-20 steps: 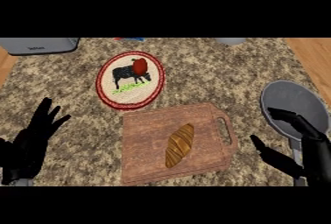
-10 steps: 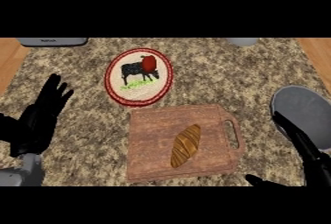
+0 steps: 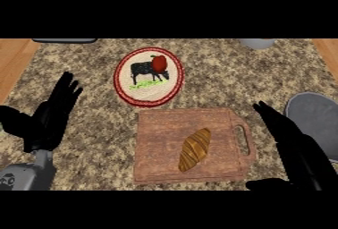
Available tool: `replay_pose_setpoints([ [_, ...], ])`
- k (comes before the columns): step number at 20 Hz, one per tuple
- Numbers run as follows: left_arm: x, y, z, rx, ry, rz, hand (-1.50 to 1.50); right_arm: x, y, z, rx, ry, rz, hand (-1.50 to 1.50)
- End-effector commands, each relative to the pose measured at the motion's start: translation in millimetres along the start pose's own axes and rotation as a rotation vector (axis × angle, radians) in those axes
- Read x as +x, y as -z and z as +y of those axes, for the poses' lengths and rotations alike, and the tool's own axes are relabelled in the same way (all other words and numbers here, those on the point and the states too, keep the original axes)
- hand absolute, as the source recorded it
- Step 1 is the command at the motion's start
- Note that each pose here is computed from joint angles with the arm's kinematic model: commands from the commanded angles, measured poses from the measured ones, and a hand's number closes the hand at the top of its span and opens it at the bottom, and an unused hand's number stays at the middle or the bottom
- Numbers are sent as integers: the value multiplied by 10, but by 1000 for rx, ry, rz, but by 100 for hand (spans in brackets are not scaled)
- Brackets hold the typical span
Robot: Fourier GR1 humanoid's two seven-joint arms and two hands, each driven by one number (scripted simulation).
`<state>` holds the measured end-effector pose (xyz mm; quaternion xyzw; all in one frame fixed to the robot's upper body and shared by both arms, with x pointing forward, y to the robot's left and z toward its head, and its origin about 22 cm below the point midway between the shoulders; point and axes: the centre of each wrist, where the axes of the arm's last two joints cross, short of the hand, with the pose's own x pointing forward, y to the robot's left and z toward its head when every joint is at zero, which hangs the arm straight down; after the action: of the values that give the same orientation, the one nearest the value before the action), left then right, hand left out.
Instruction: Pick the croissant from the cutting board and place it in the pan
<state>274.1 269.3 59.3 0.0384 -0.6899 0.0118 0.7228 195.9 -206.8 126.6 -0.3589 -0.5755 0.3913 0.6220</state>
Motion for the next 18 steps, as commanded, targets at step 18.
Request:
replay_pose_setpoints([
  [18, 74, 76, -91, 17, -4, 10, 0, 1068, 265, 545, 348, -439, 159, -150],
])
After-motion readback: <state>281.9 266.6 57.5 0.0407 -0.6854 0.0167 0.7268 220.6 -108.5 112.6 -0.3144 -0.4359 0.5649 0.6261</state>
